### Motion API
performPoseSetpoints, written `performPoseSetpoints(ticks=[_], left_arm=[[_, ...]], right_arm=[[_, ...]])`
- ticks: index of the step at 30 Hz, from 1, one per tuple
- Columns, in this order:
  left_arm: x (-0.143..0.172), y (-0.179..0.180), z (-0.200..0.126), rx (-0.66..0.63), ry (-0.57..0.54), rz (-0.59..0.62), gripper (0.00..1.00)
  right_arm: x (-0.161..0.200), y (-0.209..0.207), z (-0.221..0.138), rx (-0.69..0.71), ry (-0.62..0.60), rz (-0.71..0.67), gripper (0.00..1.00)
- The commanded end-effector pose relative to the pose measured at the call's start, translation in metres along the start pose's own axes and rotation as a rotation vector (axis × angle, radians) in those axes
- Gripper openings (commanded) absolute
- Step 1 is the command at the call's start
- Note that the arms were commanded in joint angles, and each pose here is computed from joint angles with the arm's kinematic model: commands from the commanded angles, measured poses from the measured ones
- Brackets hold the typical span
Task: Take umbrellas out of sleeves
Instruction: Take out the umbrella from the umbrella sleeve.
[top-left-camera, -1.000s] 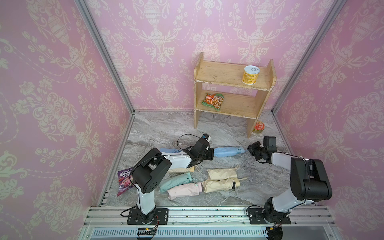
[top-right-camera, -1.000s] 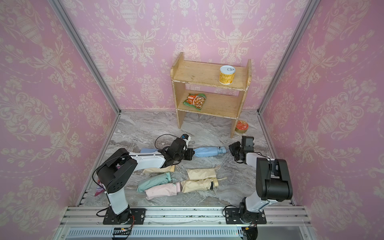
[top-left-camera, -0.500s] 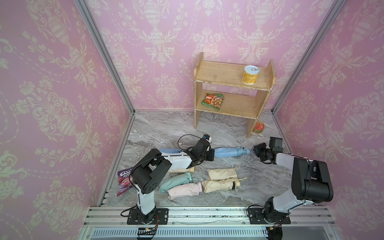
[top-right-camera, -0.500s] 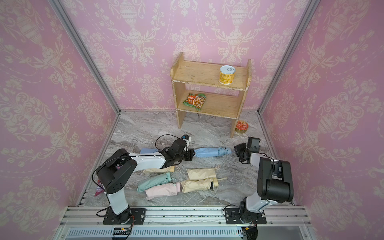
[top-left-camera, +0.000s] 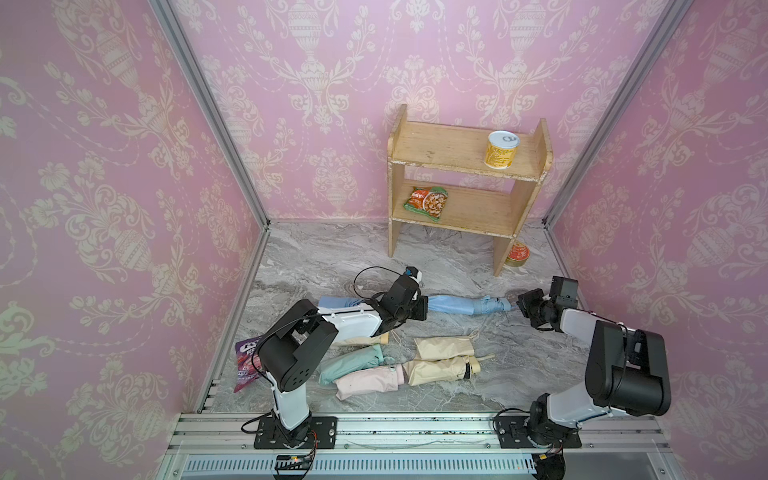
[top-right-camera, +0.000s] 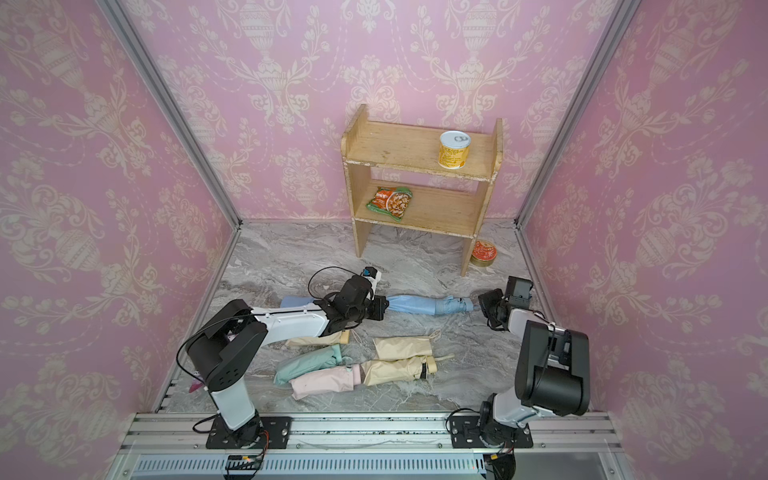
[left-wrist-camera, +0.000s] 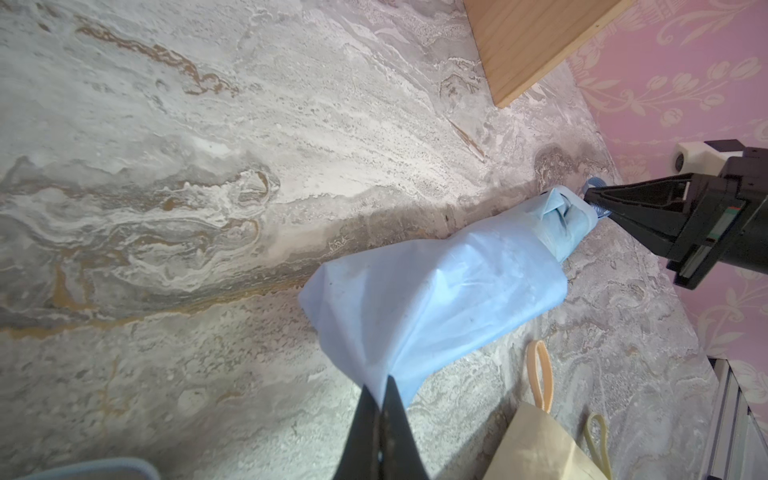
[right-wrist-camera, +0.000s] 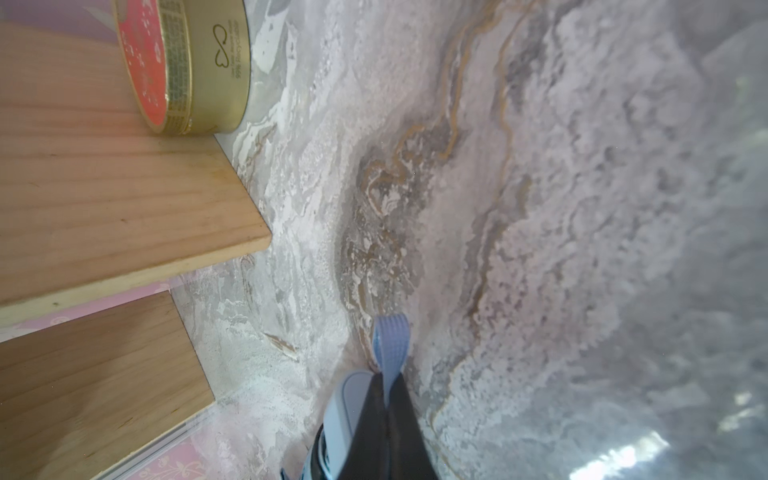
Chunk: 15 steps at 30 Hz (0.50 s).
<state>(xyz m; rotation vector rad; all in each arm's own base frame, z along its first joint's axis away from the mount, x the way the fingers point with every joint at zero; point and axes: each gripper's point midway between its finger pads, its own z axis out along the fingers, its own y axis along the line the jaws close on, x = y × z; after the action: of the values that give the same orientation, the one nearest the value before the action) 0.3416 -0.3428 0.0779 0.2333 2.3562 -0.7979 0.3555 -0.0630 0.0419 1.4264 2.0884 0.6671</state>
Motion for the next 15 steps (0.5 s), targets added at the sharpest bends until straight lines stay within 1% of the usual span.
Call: performPoseSetpoints(ticks=[1, 7, 15], left_arm=[[0.002, 0.005, -0.007, -0.042, 0.000, 0.034, 0.01], [0.001, 0.009, -0.006, -0.063, 0.001, 0.040, 0.01], [-0.001, 0.009, -0.005, -0.080, 0.009, 0.050, 0.00]], right_arm=[[-0.006, -0.010, -0.004, 0.026, -0.012, -0.009, 0.00], [-0.019, -0.017, -0.008, 0.020, -0.024, 0.024, 0.00], [-0.043, -0.022, -0.015, 0.016, -0.075, 0.064, 0.00]])
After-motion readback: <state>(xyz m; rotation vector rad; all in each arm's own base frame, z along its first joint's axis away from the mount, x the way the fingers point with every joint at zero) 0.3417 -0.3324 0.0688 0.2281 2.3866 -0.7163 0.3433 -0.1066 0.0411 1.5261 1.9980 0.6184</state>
